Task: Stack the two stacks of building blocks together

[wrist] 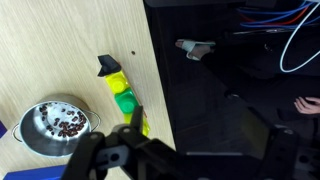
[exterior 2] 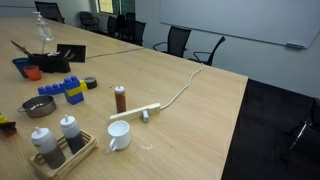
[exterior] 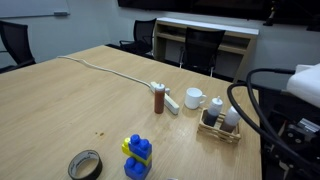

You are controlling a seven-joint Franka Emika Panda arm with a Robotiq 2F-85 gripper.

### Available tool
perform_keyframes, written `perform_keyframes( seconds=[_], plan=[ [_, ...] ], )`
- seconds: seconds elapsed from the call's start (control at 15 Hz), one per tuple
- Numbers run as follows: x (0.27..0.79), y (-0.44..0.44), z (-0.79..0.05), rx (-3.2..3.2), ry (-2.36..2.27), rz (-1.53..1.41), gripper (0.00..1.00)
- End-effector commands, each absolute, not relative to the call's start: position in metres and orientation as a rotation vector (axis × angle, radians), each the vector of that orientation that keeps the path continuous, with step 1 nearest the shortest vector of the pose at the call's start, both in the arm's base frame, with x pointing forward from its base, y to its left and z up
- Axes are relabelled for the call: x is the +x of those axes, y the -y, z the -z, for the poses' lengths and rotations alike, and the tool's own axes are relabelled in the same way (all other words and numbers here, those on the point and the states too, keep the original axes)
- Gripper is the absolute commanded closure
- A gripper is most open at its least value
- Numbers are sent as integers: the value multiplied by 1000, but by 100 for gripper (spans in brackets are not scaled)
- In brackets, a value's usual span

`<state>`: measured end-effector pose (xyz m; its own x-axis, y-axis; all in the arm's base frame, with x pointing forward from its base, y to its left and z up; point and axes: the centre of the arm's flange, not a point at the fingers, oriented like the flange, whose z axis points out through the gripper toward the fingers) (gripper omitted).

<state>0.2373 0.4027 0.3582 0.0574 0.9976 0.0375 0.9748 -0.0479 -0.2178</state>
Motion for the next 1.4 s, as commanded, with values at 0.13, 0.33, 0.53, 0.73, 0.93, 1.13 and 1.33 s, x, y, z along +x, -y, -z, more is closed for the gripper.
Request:
perform_keyframes(
  seconds=[0.13,0.33,0.53,0.73,0.93,1.13,1.33],
  plan=[
    [233,-413,-344,-2113,2125,-138,0],
    [223,-427,-325,-2116,2226,-85,0],
    [215,-436,-308,-2299,2250,19,0],
    [213,-432,-309,-2295,2248,10,0],
    [212,-432,-308,-2321,2235,26,0],
    [214,-433,-306,-2270,2239,36,0],
    [216,-440,-293,-2150,2299,88,0]
  ],
)
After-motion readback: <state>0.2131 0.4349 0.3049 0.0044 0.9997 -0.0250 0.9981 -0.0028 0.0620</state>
